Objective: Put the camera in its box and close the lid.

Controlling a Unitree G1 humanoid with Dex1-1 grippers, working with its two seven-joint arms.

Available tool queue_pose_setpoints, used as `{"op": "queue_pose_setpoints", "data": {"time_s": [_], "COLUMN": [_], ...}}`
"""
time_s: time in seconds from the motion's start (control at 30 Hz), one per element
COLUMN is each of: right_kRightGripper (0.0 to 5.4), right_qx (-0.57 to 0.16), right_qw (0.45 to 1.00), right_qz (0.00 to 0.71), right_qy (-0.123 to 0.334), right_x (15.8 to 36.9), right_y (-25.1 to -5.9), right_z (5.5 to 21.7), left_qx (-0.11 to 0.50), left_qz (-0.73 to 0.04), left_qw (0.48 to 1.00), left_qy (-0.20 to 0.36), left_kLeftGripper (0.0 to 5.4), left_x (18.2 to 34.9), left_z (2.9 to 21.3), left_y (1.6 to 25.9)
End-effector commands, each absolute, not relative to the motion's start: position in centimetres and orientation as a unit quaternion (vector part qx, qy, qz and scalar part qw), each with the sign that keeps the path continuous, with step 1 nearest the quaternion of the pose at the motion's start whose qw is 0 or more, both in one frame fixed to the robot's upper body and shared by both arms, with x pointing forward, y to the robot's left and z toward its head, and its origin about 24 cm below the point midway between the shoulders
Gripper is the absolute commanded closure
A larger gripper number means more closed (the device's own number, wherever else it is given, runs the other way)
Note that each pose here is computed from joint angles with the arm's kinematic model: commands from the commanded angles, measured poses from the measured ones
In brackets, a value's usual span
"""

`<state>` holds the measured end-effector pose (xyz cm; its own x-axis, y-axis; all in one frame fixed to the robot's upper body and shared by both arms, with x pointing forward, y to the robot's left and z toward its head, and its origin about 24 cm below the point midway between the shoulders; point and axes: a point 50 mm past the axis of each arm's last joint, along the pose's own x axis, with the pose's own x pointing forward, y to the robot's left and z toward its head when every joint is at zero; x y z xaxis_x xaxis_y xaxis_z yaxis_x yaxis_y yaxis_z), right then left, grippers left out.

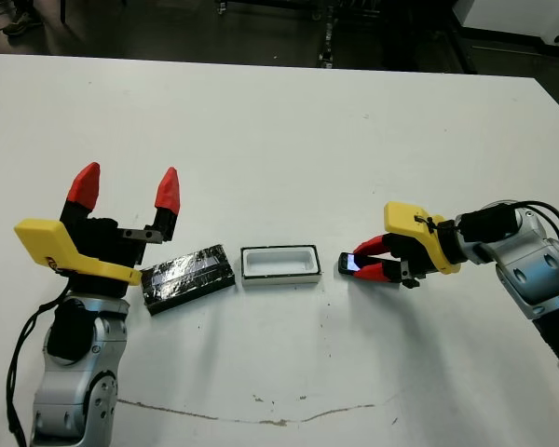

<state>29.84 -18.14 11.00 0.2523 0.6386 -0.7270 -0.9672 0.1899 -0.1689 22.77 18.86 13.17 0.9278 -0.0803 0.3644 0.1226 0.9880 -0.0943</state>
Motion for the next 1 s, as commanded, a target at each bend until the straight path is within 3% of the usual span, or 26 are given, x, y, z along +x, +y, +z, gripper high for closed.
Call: {"op": "queue_pose_setpoints", "data": {"time_s": [0.03, 0.27, 0.4, 0.5, 0.73, 1.0], "right_kRightGripper": [3.71, 3.71, 3.71, 3.71, 3.71, 3.71], "right_qx": [-0.296, -0.176, -0.175, -0.172, -0.143, -0.119], "right_qw": [0.751, 0.802, 0.798, 0.796, 0.786, 0.753], "right_qz": [0.521, 0.518, 0.543, 0.549, 0.574, 0.621], "right_qy": [0.278, 0.242, 0.195, 0.187, 0.178, 0.183], "right_x": [29.8, 31.0, 31.3, 31.4, 31.6, 33.0], "right_y": [-18.6, -18.0, -17.2, -16.7, -15.8, -13.6], "right_z": [10.6, 13.8, 15.8, 16.7, 17.0, 15.9], "left_qx": [-0.058, -0.055, -0.055, -0.054, -0.056, -0.056], "left_qz": [-0.049, -0.048, -0.047, -0.047, -0.046, -0.046], "left_qw": [0.981, 0.982, 0.982, 0.982, 0.982, 0.982], "left_qy": [-0.176, -0.175, -0.174, -0.176, -0.177, -0.175], "left_kLeftGripper": [0.00, 0.00, 0.00, 0.00, 0.00, 0.00], "left_x": [22.7, 22.8, 22.7, 22.7, 22.7, 22.7], "left_z": [12.9, 12.8, 12.8, 12.8, 12.7, 12.7], "left_y": [18.9, 18.9, 18.7, 18.7, 18.8, 18.7]}}
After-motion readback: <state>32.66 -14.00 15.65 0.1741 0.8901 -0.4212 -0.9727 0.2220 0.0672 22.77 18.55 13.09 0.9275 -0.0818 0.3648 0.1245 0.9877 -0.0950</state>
